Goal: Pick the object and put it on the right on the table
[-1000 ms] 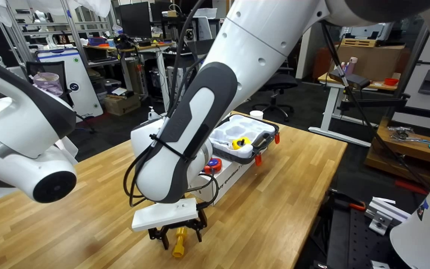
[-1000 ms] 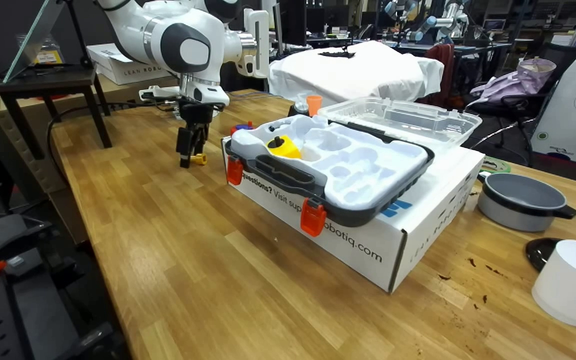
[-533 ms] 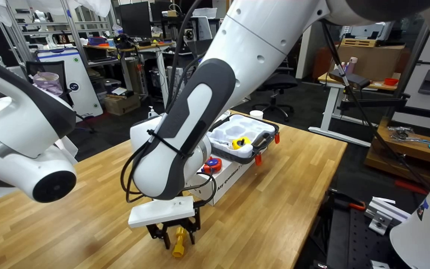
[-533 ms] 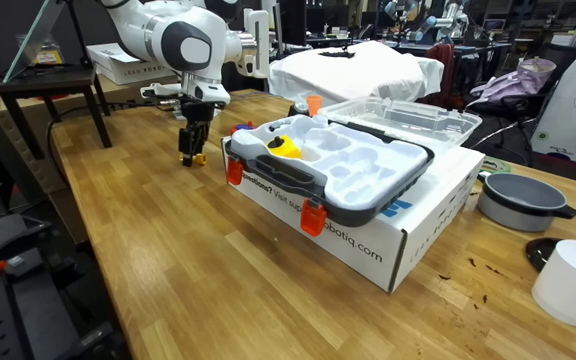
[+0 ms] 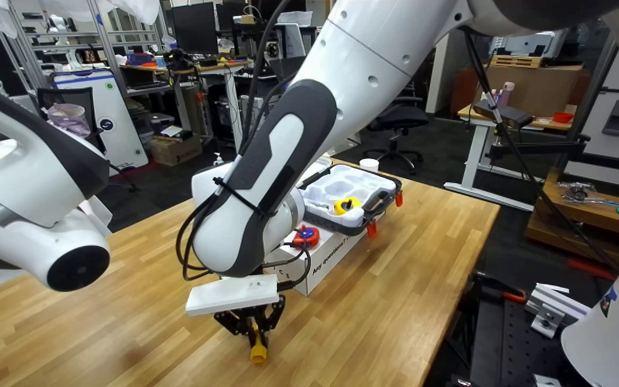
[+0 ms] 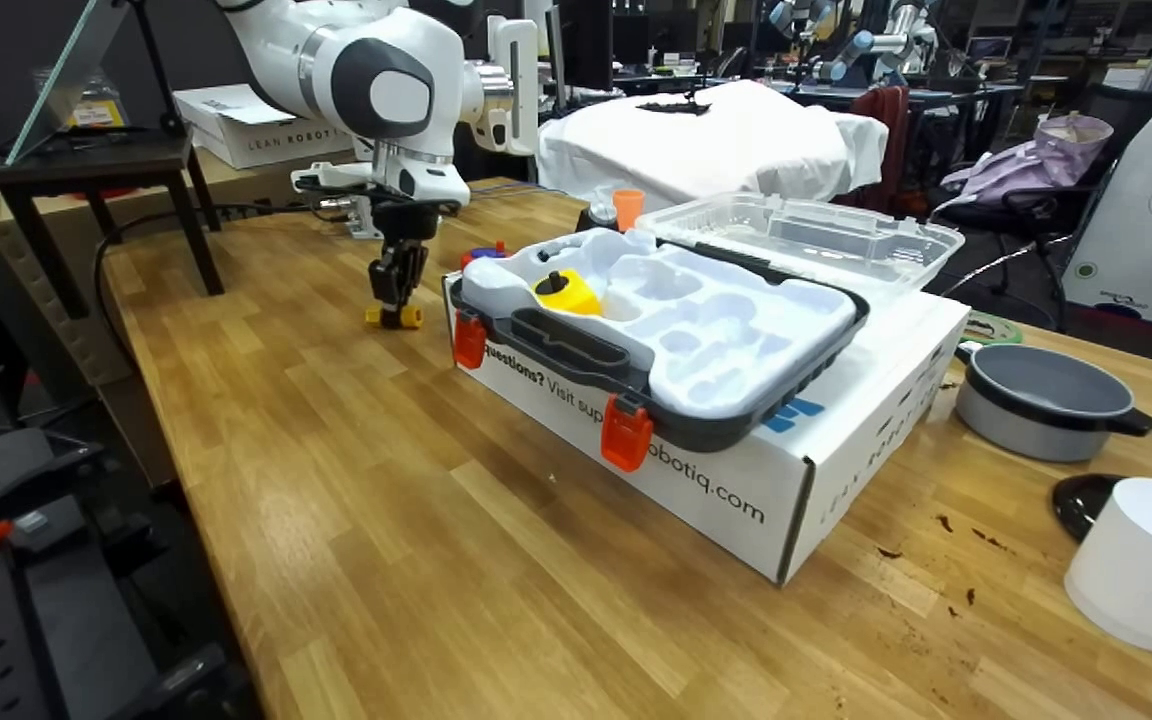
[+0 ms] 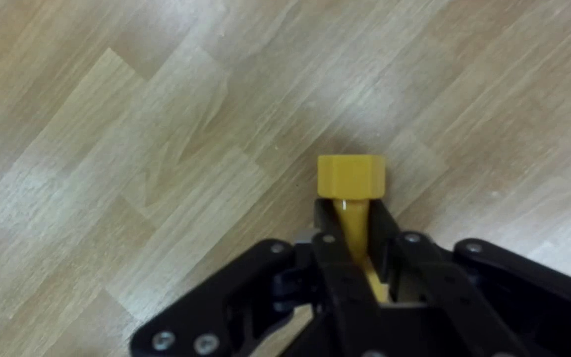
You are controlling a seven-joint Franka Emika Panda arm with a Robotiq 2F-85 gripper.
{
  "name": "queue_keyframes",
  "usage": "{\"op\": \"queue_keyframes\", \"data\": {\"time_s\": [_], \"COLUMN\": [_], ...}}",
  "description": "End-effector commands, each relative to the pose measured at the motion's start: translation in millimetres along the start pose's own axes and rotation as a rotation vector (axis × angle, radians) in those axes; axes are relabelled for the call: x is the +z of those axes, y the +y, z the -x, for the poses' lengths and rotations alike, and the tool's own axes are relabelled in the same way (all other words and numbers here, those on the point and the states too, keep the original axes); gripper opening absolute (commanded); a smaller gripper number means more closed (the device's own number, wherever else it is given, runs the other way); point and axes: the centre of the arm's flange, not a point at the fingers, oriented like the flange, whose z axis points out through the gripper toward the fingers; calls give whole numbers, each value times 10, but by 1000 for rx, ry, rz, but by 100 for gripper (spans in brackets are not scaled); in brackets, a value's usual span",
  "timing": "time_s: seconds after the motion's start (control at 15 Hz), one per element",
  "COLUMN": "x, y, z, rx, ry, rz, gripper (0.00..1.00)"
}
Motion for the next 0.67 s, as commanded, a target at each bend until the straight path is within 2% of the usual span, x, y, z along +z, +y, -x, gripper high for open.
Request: {"op": "queue_keyframes", "data": {"time_s": [0.0, 0.27, 0.6], "x": [-215, -631, -1265], "y": [119, 286, 656], "z": [-26, 107, 284], "rx": [-31, -236, -488], "ry": [4, 26, 71], "rz": [-47, -71, -85], "gripper": [5, 5, 5]}}
